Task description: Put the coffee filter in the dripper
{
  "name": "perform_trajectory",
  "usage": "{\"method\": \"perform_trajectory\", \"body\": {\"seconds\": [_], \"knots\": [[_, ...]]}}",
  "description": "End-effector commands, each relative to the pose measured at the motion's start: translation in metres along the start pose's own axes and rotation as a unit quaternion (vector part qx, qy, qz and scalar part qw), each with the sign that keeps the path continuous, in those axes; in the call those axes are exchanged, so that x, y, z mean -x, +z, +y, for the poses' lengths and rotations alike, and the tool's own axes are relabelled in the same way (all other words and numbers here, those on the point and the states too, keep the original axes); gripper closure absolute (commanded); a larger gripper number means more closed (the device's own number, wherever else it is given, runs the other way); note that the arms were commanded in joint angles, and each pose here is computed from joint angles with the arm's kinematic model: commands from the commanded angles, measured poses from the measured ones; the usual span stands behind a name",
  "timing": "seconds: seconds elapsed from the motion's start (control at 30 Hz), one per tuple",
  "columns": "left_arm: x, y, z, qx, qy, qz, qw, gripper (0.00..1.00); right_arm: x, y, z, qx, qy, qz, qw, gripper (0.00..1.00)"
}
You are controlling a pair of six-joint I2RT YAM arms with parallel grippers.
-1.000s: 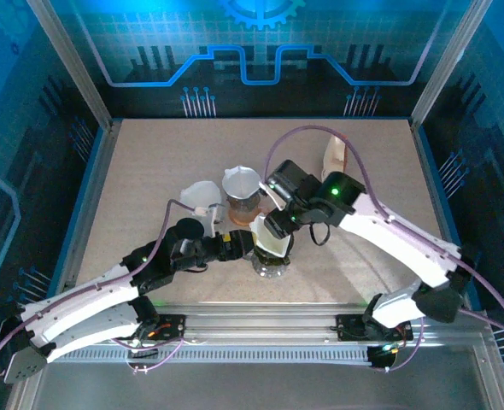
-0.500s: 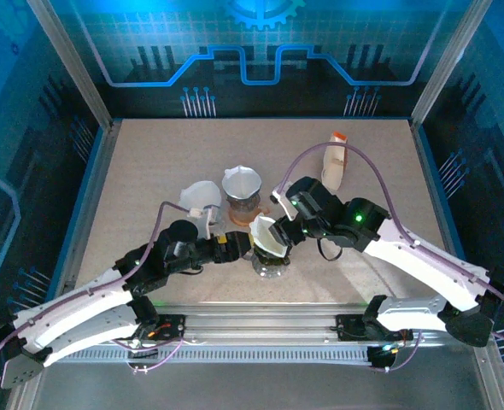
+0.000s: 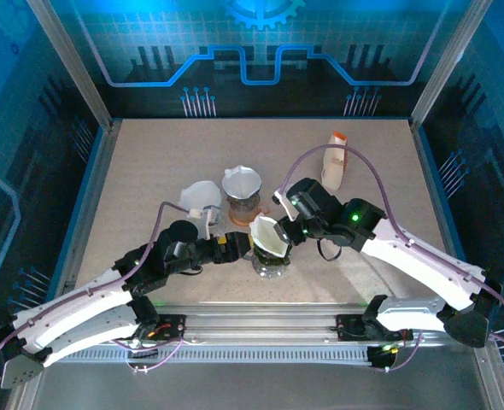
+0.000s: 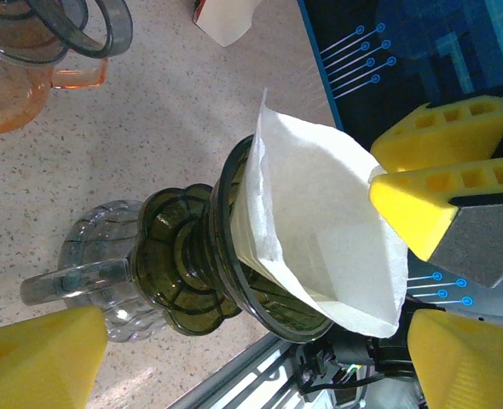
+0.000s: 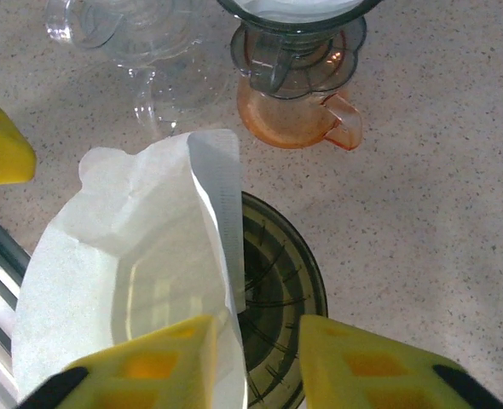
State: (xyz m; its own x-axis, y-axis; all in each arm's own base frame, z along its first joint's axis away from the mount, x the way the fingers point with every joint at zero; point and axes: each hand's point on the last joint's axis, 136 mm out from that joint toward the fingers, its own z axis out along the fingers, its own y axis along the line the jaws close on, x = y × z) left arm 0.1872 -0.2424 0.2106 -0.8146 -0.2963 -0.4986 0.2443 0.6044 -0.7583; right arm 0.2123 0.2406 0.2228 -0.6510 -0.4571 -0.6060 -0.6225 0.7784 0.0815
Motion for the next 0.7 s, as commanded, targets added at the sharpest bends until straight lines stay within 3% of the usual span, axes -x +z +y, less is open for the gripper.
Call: {"method": "perform_trajectory", "body": {"seconds": [0.0,0.13,0.17,0.33,0.67], "knots": [[0.002,-0.001,0.006,0.009,-0.006,-0.007,1.0,0.08,0.002,0.0,0.003,0.013,0.006,-0.006,1.0,0.77],[0.004,-0.001,0.004,0.008,-0.004,-0.009,1.0,0.08,0.003,-0.001,0.003,0.012,0.003,-0.009,1.0,0.98],[0.005,0.0,0.003,0.008,-0.003,-0.01,1.0,0.08,0.003,-0.001,0.001,0.003,0.001,-0.008,1.0,1.0],[0.007,0.005,-0.001,0.011,0.0,-0.006,1.0,0.08,-0.002,-0.001,-0.019,-0.078,-0.02,0.013,0.997,1.0],[0.008,0.021,0.0,0.016,-0.003,0.0,1.0,0.08,-0.006,0.013,-0.016,-0.131,-0.069,0.03,0.989,1.0]]}}
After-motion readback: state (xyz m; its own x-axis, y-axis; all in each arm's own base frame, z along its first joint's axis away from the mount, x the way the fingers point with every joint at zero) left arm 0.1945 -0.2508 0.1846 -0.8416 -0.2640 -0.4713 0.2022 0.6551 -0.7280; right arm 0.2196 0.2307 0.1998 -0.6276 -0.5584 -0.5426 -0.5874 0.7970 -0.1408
